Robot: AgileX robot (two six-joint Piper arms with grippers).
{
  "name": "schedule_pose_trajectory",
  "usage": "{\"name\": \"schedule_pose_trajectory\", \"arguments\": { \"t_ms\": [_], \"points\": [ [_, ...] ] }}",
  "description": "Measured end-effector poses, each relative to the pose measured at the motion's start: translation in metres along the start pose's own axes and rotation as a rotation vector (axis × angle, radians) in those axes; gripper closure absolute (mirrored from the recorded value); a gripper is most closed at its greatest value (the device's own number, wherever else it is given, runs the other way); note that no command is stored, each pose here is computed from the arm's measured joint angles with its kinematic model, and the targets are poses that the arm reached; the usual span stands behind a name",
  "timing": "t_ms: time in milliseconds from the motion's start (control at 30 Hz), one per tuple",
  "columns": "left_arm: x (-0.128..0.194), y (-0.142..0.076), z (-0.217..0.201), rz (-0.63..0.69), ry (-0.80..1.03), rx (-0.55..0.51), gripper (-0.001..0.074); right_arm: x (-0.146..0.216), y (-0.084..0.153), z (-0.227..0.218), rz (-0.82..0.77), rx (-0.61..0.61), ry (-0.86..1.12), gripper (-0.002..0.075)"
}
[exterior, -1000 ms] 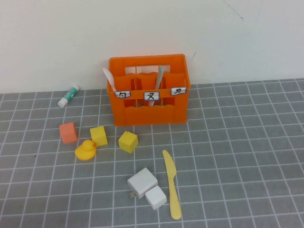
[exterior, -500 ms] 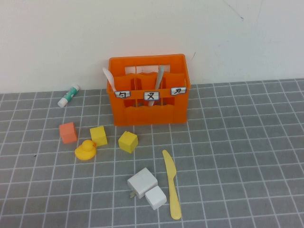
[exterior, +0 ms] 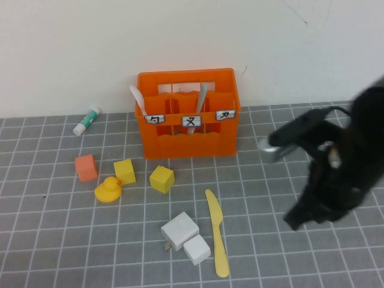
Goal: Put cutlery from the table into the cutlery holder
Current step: Pick up the knife
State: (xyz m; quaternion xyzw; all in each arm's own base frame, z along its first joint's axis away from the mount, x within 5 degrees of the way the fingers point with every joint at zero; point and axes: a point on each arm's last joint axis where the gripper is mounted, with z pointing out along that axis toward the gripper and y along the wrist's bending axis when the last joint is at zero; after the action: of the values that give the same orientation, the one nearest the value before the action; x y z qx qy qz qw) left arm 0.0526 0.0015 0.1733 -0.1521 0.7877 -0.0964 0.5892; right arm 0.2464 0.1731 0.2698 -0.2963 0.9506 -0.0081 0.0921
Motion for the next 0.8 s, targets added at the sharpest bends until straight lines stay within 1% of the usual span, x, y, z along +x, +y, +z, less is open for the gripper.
{"name": "schedule_pose_trajectory", "arguments": {
  "t_ms": [133,233,333,500,733,800],
  "points": [
    [0.0,0.0,0.0,0.002,0.0,0.0,0.0736,-0.031,0.009,0.021,0.0,0.008,0.005,0.0729],
    [0.0,0.0,0.0,0.002,0.0,0.0,0.0736,-0.051,0.02,0.039,-0.013,-0.057,0.021,0.0729],
    [0.0,0.0,0.0,0.002,0.0,0.0,0.0736,-0.064,0.027,0.057,-0.023,-0.092,0.041,0.0729],
    [0.0,0.0,0.0,0.002,0.0,0.0,0.0736,-0.081,0.03,0.079,-0.031,-0.101,0.009,0.0729],
    [0.0,0.0,0.0,0.002,0.0,0.0,0.0736,-0.103,0.033,0.096,0.072,-0.104,-0.023,0.0726],
    [0.0,0.0,0.0,0.002,0.0,0.0,0.0736,-0.111,0.034,0.104,0.101,-0.104,-0.024,0.0706]
  ]
}}
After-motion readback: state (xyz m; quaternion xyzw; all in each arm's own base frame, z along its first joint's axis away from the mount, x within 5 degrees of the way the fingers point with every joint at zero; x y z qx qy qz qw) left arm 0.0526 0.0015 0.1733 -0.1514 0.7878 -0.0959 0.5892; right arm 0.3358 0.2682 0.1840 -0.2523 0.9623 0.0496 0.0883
